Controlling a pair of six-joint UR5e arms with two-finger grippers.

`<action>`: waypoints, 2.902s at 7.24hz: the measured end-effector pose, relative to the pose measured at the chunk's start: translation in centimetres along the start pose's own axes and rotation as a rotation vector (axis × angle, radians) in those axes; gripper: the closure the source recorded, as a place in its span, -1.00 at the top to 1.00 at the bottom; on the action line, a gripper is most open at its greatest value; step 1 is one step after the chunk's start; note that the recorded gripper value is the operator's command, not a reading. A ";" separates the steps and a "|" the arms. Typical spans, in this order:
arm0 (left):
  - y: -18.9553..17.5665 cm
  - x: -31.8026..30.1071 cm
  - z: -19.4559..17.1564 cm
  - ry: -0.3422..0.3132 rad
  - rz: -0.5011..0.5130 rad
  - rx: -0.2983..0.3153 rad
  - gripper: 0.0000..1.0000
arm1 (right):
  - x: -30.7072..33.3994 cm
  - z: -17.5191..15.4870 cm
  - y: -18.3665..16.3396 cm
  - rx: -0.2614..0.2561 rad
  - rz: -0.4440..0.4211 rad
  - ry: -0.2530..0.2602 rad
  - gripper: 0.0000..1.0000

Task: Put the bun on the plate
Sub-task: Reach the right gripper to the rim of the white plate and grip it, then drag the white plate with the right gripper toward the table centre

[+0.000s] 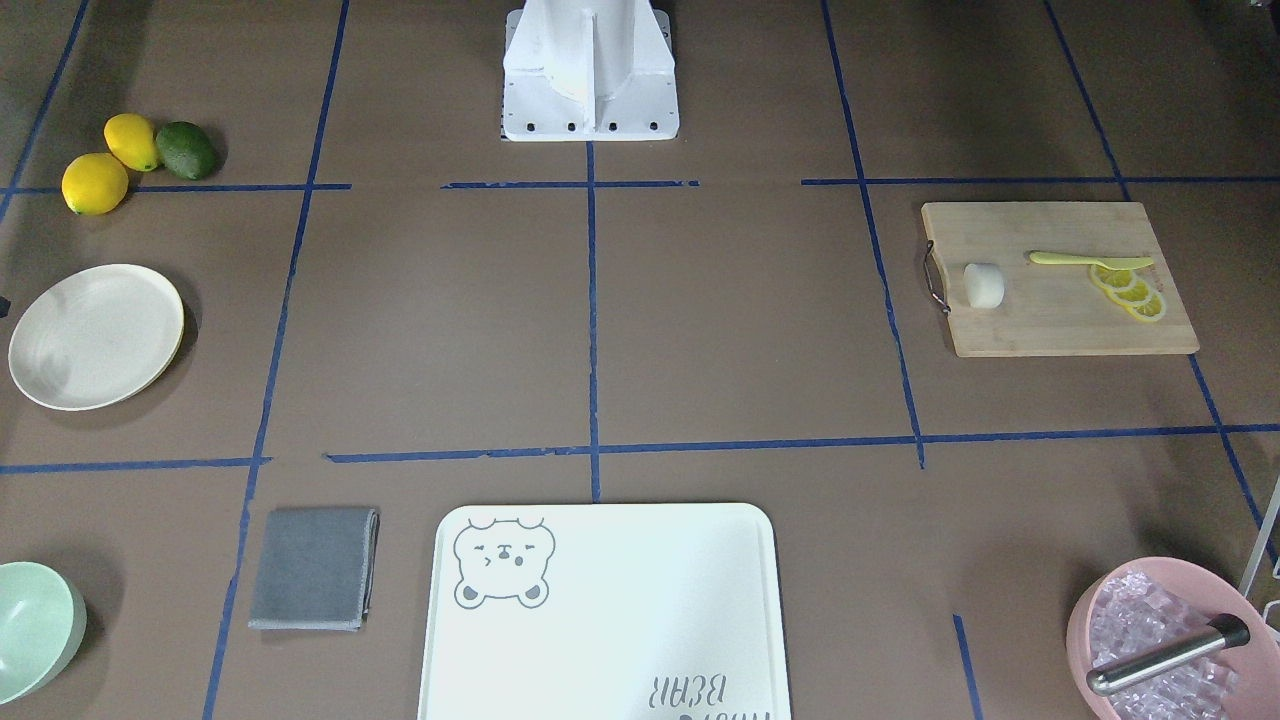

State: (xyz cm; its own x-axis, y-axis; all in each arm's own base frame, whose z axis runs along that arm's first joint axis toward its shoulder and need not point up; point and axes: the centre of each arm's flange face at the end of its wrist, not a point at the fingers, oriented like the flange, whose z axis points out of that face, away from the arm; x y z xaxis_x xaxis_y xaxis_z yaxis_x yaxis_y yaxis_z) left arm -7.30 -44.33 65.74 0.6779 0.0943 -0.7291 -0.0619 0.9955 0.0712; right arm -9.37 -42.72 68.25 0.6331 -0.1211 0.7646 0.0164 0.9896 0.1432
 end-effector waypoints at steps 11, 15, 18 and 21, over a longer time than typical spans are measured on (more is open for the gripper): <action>-0.3 0.4 -0.3 -0.001 0.009 0.007 1.00 | -3.4 3.3 -1.4 -0.028 -0.033 0.001 -1.00; -0.2 0.3 -0.2 0.001 0.007 0.004 1.00 | -17.1 2.8 -9.4 0.018 0.028 -0.137 -1.00; -0.2 0.3 -0.1 0.001 0.006 0.001 1.00 | -39.0 7.5 -12.0 0.057 0.094 -0.220 -0.98; -0.2 0.2 0.2 0.002 0.006 -0.005 1.00 | -54.0 9.9 -8.9 0.113 0.154 -0.284 -0.91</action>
State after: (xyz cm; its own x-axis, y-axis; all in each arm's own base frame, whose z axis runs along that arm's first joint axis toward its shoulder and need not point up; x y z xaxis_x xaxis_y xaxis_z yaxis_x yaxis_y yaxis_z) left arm -6.96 -44.53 65.70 0.6760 0.0998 -0.7301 -0.0692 0.9950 0.0720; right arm -51.33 -45.73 31.89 0.3806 -0.0039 0.9247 -0.1588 0.9849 0.0695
